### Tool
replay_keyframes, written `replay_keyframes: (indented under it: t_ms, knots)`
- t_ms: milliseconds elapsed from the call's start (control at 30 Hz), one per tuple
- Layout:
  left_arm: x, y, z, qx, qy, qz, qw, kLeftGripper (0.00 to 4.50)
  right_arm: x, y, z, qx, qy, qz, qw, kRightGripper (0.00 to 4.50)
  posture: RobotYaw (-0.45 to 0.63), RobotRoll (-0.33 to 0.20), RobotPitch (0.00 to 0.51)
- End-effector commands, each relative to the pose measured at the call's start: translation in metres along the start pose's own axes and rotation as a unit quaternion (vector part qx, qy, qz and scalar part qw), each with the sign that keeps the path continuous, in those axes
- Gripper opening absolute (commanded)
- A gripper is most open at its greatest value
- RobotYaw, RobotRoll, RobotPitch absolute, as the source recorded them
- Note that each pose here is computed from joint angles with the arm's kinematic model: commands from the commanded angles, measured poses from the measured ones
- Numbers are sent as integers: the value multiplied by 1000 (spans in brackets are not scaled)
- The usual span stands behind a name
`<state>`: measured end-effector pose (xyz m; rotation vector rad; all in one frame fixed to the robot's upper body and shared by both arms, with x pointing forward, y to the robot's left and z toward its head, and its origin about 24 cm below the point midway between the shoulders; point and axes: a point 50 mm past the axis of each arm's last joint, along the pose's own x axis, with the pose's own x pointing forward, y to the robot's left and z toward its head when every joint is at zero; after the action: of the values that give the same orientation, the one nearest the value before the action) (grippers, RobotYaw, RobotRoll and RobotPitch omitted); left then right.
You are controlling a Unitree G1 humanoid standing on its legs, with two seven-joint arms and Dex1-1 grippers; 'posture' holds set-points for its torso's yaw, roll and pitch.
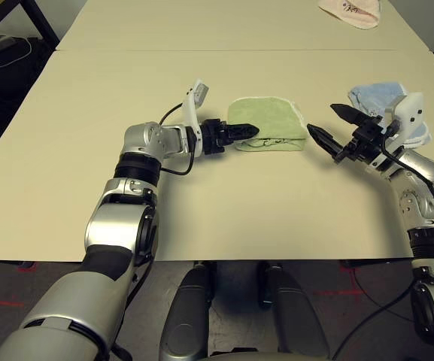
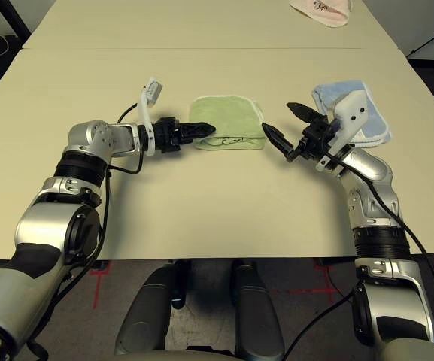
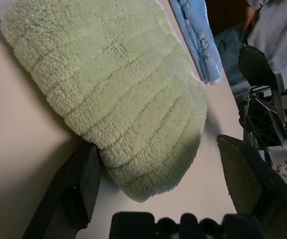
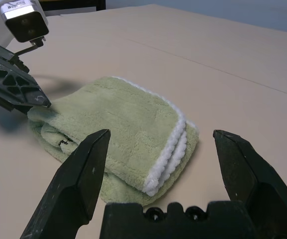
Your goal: Fold the towel and set it aside.
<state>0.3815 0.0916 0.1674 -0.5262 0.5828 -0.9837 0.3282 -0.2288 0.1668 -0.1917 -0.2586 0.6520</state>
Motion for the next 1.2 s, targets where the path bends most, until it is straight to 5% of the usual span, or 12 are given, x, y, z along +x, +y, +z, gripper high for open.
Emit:
replay_keyframes:
  t_ms: [33,333,400,767,1200]
  knots:
    - [9,1,-8,-17,16,5,1000,4500,-4,0,-3,-3,9,-2,1000,4478,40,0,210]
    - [12,5,-7,-22,-1,29,999,4500,-3,1,-4,-3,9,-1,1000,4478,41,0,209]
    - [11,6,-6,-19,-2,37,999,4129,-3,2,-4,-2,9,-1,1000,4500,43,0,208]
    - [12,4,-3,-19,-7,30,999,24,-3,2,-4,-3,11,0,1000,4500,45,0,201]
    - [-11,11,18,4,-73,61,995,24,-2,2,-4,-5,11,0,1000,4500,45,0,201]
